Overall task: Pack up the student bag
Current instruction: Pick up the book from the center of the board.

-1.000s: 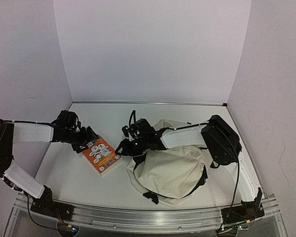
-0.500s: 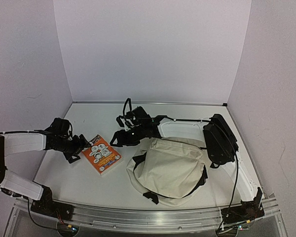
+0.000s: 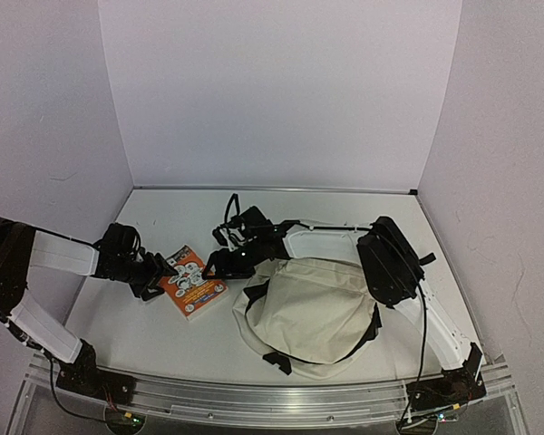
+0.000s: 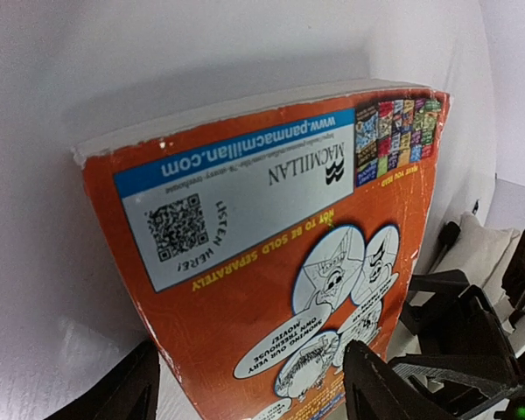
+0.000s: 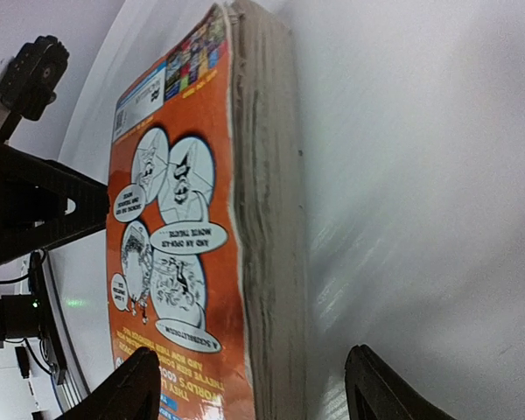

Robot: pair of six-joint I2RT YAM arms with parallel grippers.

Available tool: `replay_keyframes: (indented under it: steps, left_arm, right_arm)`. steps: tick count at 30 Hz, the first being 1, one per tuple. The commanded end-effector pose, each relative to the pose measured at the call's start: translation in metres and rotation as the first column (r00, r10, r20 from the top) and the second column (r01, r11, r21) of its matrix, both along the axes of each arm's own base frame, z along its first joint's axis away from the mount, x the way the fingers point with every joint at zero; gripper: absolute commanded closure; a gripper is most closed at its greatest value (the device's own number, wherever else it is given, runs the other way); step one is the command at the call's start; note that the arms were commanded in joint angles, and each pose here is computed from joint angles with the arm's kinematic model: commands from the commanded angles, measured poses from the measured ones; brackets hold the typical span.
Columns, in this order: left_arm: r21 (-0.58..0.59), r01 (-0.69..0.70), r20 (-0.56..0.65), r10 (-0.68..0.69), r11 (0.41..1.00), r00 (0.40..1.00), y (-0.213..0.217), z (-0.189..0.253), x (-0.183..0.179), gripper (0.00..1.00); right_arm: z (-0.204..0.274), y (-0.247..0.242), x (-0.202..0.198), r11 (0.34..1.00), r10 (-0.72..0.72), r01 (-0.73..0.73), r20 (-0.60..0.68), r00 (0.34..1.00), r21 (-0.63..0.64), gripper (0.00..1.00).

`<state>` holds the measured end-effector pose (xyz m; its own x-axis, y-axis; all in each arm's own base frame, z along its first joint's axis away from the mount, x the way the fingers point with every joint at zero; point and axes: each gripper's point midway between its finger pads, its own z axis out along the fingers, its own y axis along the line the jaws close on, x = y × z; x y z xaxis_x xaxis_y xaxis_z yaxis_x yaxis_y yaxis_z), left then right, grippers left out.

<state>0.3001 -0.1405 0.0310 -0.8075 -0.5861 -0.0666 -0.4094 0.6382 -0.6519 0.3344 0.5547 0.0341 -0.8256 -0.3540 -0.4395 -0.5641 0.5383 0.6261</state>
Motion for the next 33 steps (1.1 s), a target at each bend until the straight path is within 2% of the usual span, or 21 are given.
replay_keyframes:
  steps: [1,9,19,23,27,33]
  left_arm:
    - [-0.049,0.030,0.009,-0.030,0.998,1.000,-0.010,-0.010,0.004,0.33]
    - [-0.090,0.047,0.000,-0.048,0.995,0.999,-0.017,-0.018,0.006,0.39]
    - [-0.144,0.054,0.014,-0.052,0.988,0.999,-0.025,-0.016,0.011,0.41]
    - [-0.161,0.058,0.023,-0.055,0.985,0.998,-0.027,-0.012,0.011,0.42]
    - [-0.170,0.058,0.025,-0.054,0.984,0.998,-0.029,-0.012,0.010,0.43]
    - [-0.184,0.063,0.030,-0.058,0.981,0.998,-0.032,-0.011,0.011,0.43]
  right_arm:
    - [-0.015,0.008,-0.008,0.999,0.029,-0.028,-0.075,0.997,0.017,0.29]
    - [-0.027,0.022,-0.026,0.995,0.079,-0.067,-0.182,0.980,0.068,0.36]
    - [-0.021,0.037,-0.023,0.991,0.026,0.006,-0.233,0.972,0.134,0.46]
    - [-0.014,0.045,-0.019,0.976,-0.001,0.059,-0.267,0.964,0.209,0.53]
    - [-0.009,0.049,-0.016,0.964,-0.016,0.093,-0.292,0.956,0.249,0.55]
    - [0.006,0.057,-0.023,0.950,0.034,0.061,-0.297,0.954,0.305,0.56]
